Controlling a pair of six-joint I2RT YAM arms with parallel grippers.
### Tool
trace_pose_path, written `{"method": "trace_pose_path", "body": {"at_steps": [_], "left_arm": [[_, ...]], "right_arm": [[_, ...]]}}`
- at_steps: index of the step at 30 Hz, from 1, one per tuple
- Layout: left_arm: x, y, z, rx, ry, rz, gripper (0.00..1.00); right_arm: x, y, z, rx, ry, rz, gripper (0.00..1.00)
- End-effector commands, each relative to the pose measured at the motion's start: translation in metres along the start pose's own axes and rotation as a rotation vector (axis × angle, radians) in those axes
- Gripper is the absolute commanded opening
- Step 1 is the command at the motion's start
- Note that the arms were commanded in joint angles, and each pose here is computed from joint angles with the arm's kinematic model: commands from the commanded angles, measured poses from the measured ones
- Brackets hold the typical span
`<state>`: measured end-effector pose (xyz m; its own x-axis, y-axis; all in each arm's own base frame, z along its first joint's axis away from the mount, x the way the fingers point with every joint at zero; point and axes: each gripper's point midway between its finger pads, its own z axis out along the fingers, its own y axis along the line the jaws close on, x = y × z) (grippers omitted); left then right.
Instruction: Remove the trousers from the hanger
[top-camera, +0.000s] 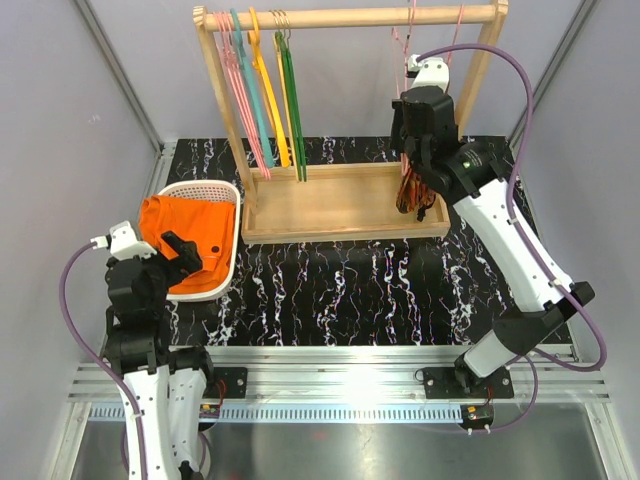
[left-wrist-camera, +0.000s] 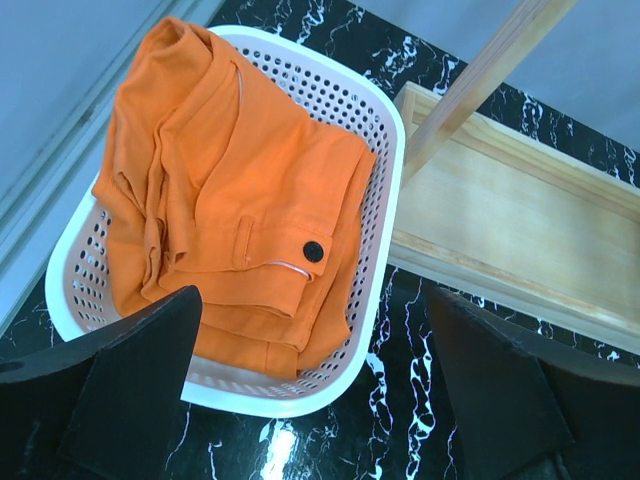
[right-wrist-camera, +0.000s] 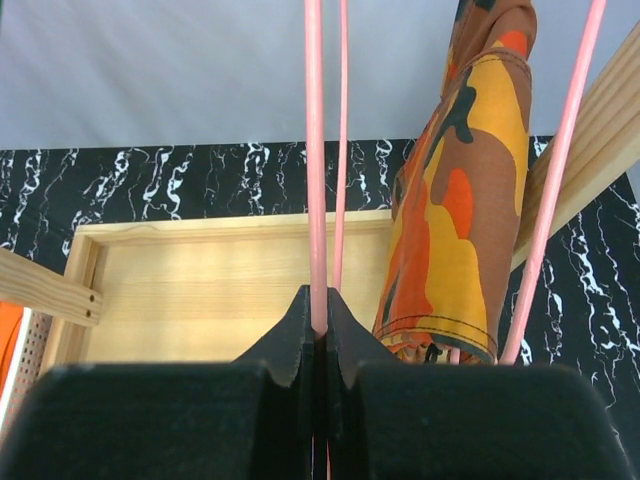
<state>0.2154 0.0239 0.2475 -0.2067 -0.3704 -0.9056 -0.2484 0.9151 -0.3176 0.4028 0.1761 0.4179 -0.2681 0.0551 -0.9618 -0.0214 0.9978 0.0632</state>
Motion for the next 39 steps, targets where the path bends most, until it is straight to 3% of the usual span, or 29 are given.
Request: {"method": "trace_pose_path", "body": {"at_steps": [1,11,14,15,20,22,24,28,32,35,39], "left_arm": [[-0.012,-0.013,0.002,0.067,-0.039,0.018,0.99],[-0.011,-0.002,0.001,-0.001,-0.034,0.014,0.99],[-0.014,0.011,-0.001,-0.081,-0.052,0.005,0.99],[-0.014,0.012,-0.001,-0.085,-0.050,0.005,0.99],[-0.016,0.018,0.000,-0.118,-0.064,0.020,0.99],[-0.018,0.023,0.001,-0.138,-0.078,0.041,0.99],[-0.016,0.019,0.003,-0.107,-0.088,0.061,0.99],[-0.016,0.015,0.000,-0.063,-0.124,0.115,0.99],[-0.016,0.009,-0.003,-0.023,-0.143,0.148,0.99],[-0.017,0.011,-0.007,-0.032,-0.151,0.156,0.99],[-0.019,0.012,-0.011,-0.037,-0.169,0.156,0.99]], "right_arm": [[-0.012,0.010,0.002,-0.072,-0.053,0.030,0.00],[0.005,0.013,0.012,-0.078,-0.026,0.040,0.00],[0.003,0.010,0.000,-0.095,-0.041,0.083,0.32],[0.004,0.010,-0.003,-0.099,-0.043,0.090,0.47],[-0.008,0.001,-0.050,-0.193,-0.080,0.131,0.64],[-0.012,-0.004,-0.079,-0.259,-0.112,0.136,0.75],[-0.001,-0.011,-0.094,-0.282,-0.101,0.112,0.99],[0.015,-0.053,-0.138,-0.222,-0.111,0.084,0.99],[0.063,-0.100,-0.155,-0.075,-0.046,0.035,1.00],[0.105,-0.120,-0.162,-0.029,0.002,0.007,0.99],[0.132,-0.137,-0.178,-0.008,0.024,0.031,1.00]]}}
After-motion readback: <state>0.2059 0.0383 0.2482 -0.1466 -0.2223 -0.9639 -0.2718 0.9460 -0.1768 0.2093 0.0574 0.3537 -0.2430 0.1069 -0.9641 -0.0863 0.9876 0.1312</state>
